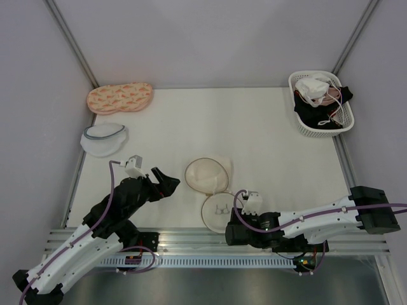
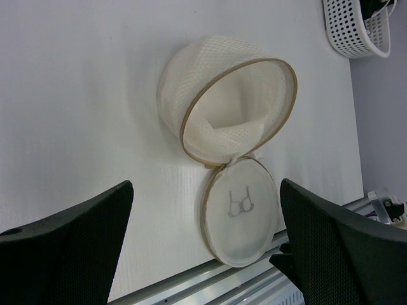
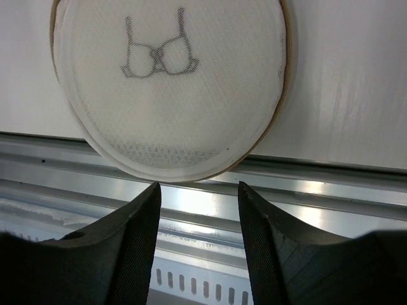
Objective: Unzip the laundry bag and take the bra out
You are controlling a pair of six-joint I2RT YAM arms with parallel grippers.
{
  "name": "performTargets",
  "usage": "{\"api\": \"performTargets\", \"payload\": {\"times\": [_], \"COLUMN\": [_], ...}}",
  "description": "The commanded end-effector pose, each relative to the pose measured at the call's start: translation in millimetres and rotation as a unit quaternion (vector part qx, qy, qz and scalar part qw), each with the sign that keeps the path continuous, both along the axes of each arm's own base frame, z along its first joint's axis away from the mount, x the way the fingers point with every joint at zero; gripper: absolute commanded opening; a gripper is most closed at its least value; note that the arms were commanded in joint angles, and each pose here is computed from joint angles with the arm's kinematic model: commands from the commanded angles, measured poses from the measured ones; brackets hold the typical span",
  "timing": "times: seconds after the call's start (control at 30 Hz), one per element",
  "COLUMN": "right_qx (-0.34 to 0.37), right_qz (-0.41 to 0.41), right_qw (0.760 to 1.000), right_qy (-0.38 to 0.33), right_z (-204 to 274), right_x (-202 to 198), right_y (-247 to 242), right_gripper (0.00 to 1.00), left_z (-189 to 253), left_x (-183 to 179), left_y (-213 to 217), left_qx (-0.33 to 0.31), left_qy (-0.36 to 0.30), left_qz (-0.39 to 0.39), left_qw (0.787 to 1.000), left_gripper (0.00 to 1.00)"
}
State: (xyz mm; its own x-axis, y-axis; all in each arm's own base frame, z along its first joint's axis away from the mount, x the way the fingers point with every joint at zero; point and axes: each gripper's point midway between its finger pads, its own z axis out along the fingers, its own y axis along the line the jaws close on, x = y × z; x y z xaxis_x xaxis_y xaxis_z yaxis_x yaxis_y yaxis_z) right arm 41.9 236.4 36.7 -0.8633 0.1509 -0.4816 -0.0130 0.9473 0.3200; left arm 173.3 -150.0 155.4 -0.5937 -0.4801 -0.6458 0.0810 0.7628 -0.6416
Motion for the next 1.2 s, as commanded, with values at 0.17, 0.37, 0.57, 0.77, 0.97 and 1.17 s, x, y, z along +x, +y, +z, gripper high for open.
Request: {"api": "performTargets", "payload": {"times": [0.17, 0.37, 0.57, 0.77, 0.97, 1.17], "right_qx": [-0.015, -0.012, -0.032, -0.066, -0.044, 0.075], "right_qz": [-0.083, -0.101, -0.102, -0.096, -0.073, -0.024], "right_qw": [0.996, 0.995, 0.994, 0.993, 0.994, 0.989], "right_qy": [-0.013, -0.021, -0.030, -0.036, -0.069, -0.123], "right_z": [-4, -9, -19, -16, 33, 108], "right_x": [9, 14, 16, 17, 25, 37], "right_y": [-9, -9, -12, -22, -22, 9], "right_gripper": [0.60, 0.55, 0.06, 0.01, 0.00, 0.01], "left_z": [10, 9, 6, 7, 6, 2], "left_x": [1, 0, -1, -3, -2, 1], "left_y": [2, 1, 0, 0, 2, 4], "left_qx": [-0.015, -0.016, -0.018, -0.023, -0.019, -0.011], "left_qy": [-0.009, -0.007, -0.002, -0.004, -0.006, -0.004], "left_qz": [0.011, 0.009, 0.005, 0.004, 0.008, 0.016], "left_qw": [1.000, 1.000, 1.000, 1.000, 1.000, 1.000], "left_gripper": [0.99, 0.99, 0.99, 0.99, 0.99, 0.99]}}
